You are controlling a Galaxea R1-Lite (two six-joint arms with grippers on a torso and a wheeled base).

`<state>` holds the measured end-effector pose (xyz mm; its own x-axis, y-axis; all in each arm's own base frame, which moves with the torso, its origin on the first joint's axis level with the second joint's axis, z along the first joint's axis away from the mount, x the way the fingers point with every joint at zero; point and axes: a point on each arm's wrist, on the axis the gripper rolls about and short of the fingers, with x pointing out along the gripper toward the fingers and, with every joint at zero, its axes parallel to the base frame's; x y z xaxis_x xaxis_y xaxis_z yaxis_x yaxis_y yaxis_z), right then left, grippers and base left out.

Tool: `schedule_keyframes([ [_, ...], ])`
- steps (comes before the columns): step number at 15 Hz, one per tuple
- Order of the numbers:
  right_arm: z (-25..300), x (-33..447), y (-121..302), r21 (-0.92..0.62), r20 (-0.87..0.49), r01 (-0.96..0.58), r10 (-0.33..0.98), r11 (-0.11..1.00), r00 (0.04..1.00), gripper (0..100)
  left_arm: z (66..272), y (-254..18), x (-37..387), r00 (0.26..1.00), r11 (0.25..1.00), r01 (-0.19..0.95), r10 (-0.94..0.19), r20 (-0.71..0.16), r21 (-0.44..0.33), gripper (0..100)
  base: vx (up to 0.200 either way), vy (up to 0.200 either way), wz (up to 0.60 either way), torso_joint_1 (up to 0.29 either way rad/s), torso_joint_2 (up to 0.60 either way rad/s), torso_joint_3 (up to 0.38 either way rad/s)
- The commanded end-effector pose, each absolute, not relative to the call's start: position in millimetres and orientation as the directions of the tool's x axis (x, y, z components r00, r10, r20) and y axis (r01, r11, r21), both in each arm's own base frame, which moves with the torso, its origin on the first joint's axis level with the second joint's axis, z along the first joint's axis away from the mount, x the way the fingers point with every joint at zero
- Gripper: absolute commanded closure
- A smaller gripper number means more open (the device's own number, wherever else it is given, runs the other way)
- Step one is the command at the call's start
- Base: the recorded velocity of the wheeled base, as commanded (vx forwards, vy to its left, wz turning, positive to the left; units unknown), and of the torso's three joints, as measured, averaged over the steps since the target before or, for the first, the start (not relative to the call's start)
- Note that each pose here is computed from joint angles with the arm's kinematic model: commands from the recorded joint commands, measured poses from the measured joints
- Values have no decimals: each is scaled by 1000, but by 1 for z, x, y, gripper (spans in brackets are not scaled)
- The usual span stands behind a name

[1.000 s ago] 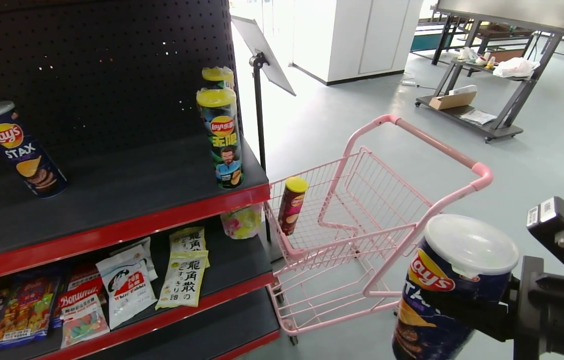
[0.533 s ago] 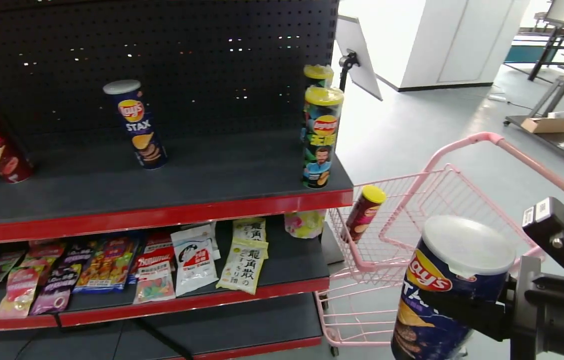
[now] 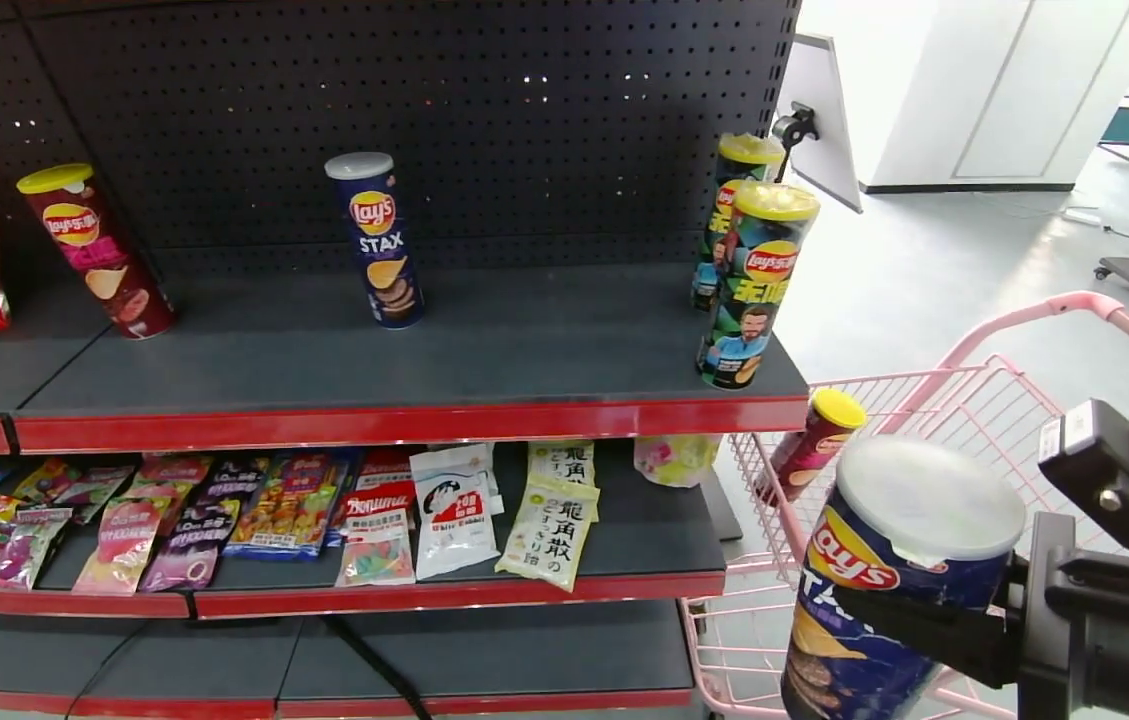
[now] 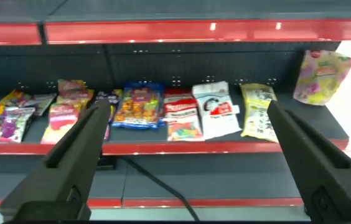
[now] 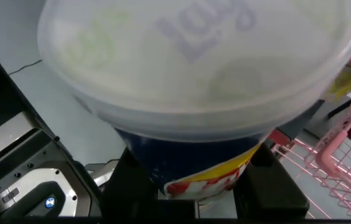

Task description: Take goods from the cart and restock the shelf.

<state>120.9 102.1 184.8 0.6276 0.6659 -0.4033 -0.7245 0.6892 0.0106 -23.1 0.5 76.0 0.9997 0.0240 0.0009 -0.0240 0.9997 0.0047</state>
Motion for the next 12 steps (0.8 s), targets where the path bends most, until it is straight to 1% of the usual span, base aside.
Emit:
schedule_keyframes([
  [1, 186, 125, 105, 10, -408, -725, 665, 689, 626, 100, 76, 0, -23, 1000, 1000, -26, 26, 0, 5, 0, 0, 200, 0, 7, 2, 2],
  [3, 188, 125, 105, 13, -398, -727, 671, 686, 626, 100, 76, 0, -23, 1000, 1000, -25, 25, 0, 5, 0, 0, 200, 0, 2, 0, 0],
  [5, 189, 123, 105, 44, -388, -775, 726, 630, 568, 100, 76, 0, -23, 1000, 1000, -25, 25, 0, 5, 0, 0, 200, 0, 2, 0, 2],
  [9, 190, 126, 106, 40, -358, -779, 737, 626, 574, 100, 76, 0, -23, 1000, 1000, -26, 26, 0, 5, 0, 0, 200, 0, 5, 2, 1],
  [11, 187, 124, 105, 29, -355, -803, 757, 596, 549, 100, 76, 0, -23, 1000, 1000, -25, 25, 0, 5, 0, 0, 200, 0, 0, 0, 2],
  [12, 184, 123, 105, 24, -362, -805, 756, 593, 546, 100, 76, 0, -23, 1000, 1000, -26, 26, 0, 5, 0, 0, 0, 0, 0, 0, 0],
])
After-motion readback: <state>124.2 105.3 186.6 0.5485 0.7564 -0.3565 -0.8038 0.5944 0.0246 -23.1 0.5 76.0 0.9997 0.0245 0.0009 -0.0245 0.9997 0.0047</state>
